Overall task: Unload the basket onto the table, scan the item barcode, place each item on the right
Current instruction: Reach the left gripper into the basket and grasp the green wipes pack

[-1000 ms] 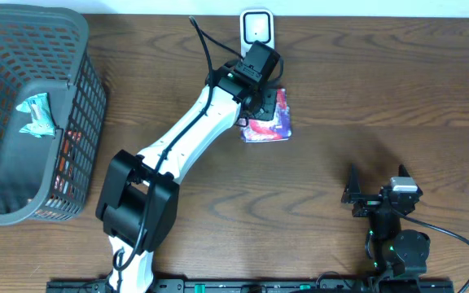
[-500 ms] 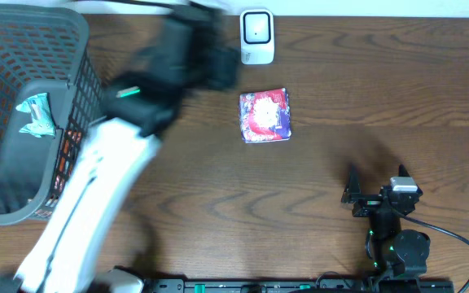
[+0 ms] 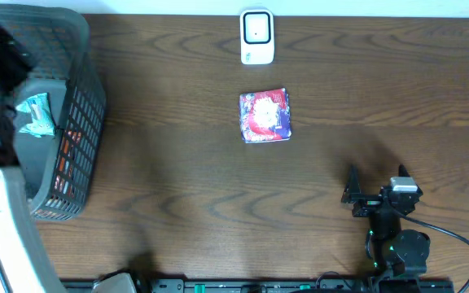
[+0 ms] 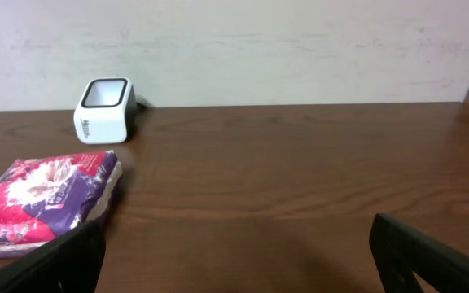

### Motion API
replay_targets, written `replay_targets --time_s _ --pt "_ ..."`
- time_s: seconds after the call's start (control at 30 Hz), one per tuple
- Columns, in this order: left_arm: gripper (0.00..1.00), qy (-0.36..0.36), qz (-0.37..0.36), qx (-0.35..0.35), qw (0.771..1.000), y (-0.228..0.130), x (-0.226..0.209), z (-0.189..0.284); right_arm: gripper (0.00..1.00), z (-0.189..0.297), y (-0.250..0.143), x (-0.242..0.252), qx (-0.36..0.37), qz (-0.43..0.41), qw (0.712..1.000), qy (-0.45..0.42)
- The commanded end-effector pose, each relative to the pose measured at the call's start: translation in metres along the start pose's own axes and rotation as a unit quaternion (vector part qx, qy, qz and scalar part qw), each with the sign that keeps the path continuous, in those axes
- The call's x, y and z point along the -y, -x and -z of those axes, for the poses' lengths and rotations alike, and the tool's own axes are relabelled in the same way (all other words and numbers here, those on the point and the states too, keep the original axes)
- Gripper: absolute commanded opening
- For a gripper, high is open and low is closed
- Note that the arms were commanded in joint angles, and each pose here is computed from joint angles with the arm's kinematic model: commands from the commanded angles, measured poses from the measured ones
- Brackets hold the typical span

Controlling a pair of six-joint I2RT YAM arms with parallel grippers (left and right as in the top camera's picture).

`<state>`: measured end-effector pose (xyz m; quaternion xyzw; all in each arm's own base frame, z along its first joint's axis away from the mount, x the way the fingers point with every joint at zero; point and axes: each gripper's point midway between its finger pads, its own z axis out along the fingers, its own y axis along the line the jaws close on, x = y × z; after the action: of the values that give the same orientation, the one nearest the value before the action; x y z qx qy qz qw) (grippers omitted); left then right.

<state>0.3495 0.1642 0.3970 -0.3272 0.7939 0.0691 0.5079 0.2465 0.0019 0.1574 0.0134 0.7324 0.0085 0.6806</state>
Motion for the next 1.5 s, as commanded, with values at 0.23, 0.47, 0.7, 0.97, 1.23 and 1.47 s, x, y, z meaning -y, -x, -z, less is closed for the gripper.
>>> replay_targets --time_s 0.23,0.47,0.7,0.97,1.23,1.47 --pt "0.96 0.108 0.034 -0.116 0.987 -0.054 -0.076 -0.127 0.99 0.000 -0.001 0.000 -0.002 -0.005 1.000 -0.001" --pt "0.96 0.143 -0.004 -0.239 0.961 -0.139 -0.112 -0.205 0.99 0.000 -0.001 0.000 -0.002 -0.005 1.000 -0.001" --pt "0.96 0.145 -0.032 -0.293 0.945 -0.194 -0.123 -0.251 0.99 0.000 -0.001 0.000 -0.002 -0.005 1.000 -0.001" --pt "0.88 0.120 -0.030 -0.331 0.936 -0.229 -0.115 -0.265 0.99 0.000 -0.001 0.000 -0.002 -0.005 1.000 -0.001" --pt "0.81 0.123 -0.032 -0.385 0.914 -0.275 -0.120 -0.265 0.99 0.000 -0.001 0.000 -0.002 -0.005 1.000 -0.001" --pt "0.08 0.123 -0.032 -0.379 0.917 -0.267 -0.119 -0.262 0.99 0.000 -0.001 0.000 -0.002 -0.005 1.000 -0.001"
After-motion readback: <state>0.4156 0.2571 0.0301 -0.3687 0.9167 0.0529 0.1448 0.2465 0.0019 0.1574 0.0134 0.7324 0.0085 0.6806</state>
